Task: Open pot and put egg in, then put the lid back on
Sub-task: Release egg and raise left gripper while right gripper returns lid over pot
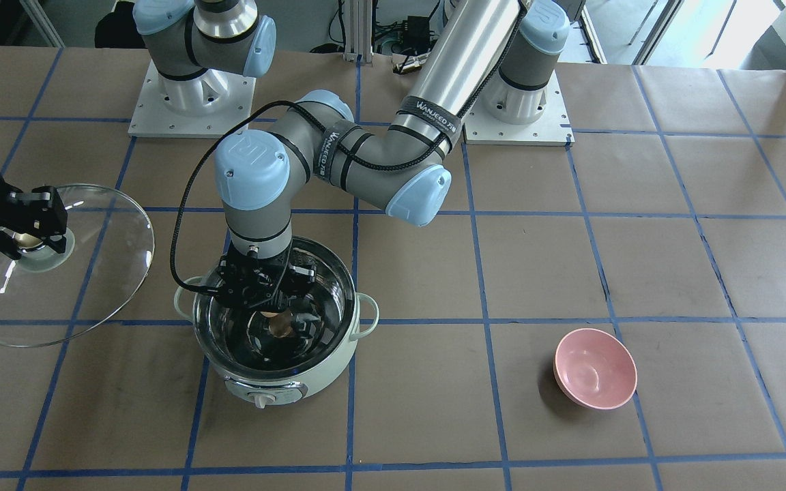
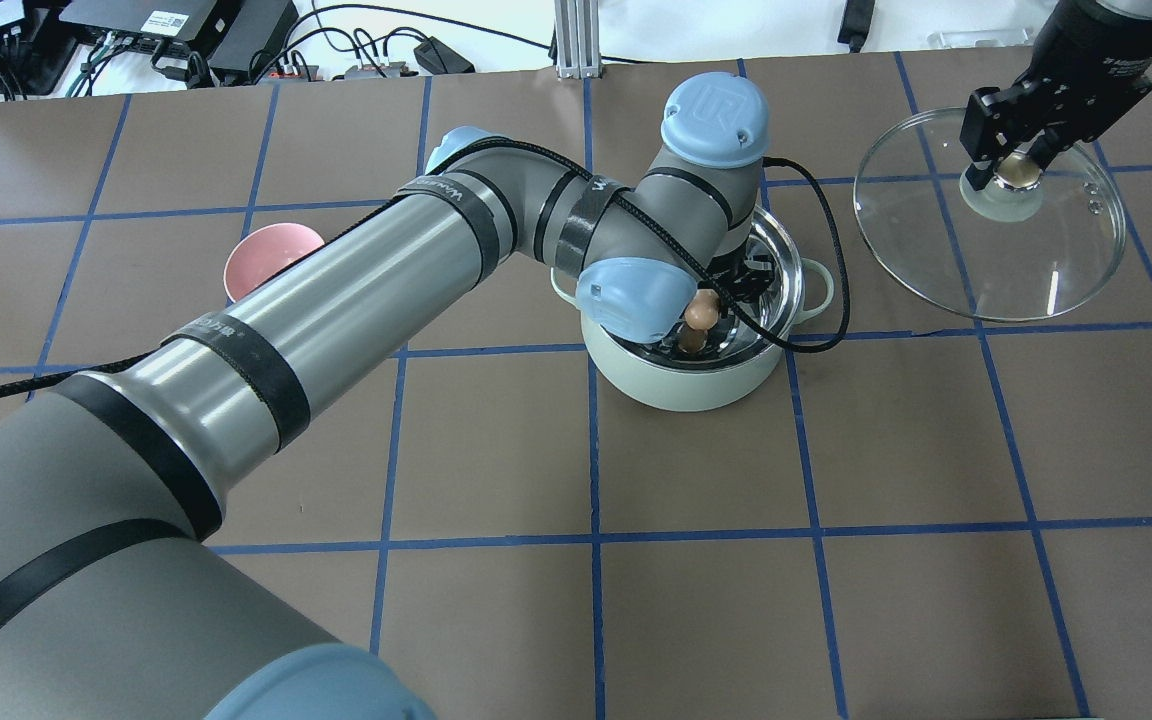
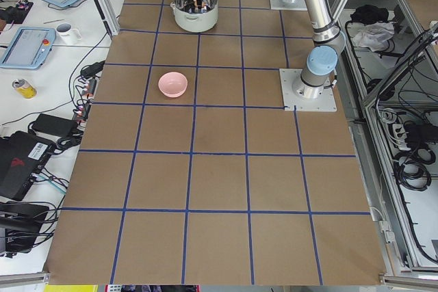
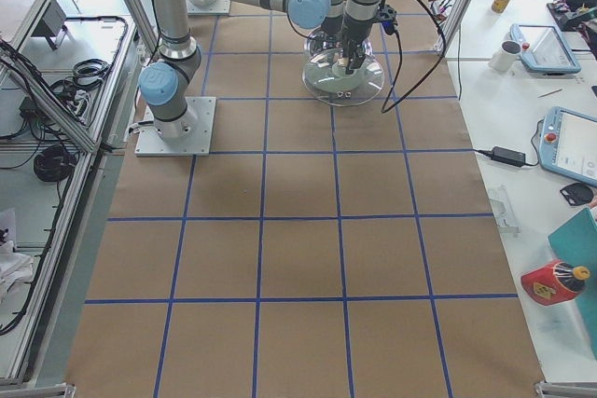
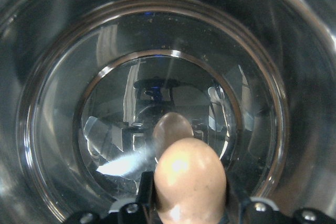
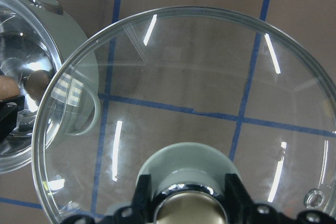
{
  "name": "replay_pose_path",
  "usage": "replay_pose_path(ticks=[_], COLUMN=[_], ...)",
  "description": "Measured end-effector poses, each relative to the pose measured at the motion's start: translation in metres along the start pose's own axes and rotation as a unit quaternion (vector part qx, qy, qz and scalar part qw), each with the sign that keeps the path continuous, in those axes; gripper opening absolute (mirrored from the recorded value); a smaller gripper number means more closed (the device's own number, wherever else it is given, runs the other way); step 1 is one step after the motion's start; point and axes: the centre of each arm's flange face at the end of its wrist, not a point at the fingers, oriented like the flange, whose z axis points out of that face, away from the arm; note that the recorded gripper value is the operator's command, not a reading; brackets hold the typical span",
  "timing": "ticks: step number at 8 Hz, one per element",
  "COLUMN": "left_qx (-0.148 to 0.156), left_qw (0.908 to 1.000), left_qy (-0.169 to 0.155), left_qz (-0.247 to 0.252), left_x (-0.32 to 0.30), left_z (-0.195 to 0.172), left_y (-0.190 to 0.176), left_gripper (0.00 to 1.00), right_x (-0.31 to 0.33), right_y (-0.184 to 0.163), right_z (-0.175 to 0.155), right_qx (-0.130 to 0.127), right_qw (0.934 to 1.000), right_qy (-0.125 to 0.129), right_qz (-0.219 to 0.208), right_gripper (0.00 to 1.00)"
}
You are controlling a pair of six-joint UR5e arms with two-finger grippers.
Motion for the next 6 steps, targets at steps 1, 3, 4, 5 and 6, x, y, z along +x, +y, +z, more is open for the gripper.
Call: replay_pose_path(ticks=[1, 3, 4, 5, 6], left_qx=[0.000, -0.001, -0.002, -0.002, 0.000], left_qw=[1.0000, 1.0000, 1.0000, 0.9999, 0.9999], left_qy=[0.000, 0.001, 0.000, 0.000, -0.001], left_qz=[-0.001, -0.003, -0.006, -0.011, -0.013], left_x=[0.0001, -0.0001, -0.0007, -0.0015, -0.0024], left_z=[0.0019, 0.0040, 0.0053, 0.0037, -0.0021], left_y=[0.0001, 0.0008, 0.0020, 0.0035, 0.0050], left_gripper=[0.56, 0.81, 0.99, 1.00, 1.00], right_x=[0.0003, 0.0005, 0.0007, 0.0006, 0.0006], right_y=[-0.0007, -0.0008, -0.0011, -0.0011, -0.0011], right_z=[0.0005, 0.0001, 0.0012, 0.0018, 0.0023], right_qx=[0.001, 0.001, 0.000, -0.001, -0.002], right_qw=[1.0000, 1.0000, 1.0000, 1.0000, 1.0000], right_qy=[0.000, 0.001, 0.001, 0.000, 0.000], right_qz=[0.001, 0.000, 0.000, 0.000, 0.001], right_gripper=[0.00, 0.00, 0.00, 0.00, 0.00])
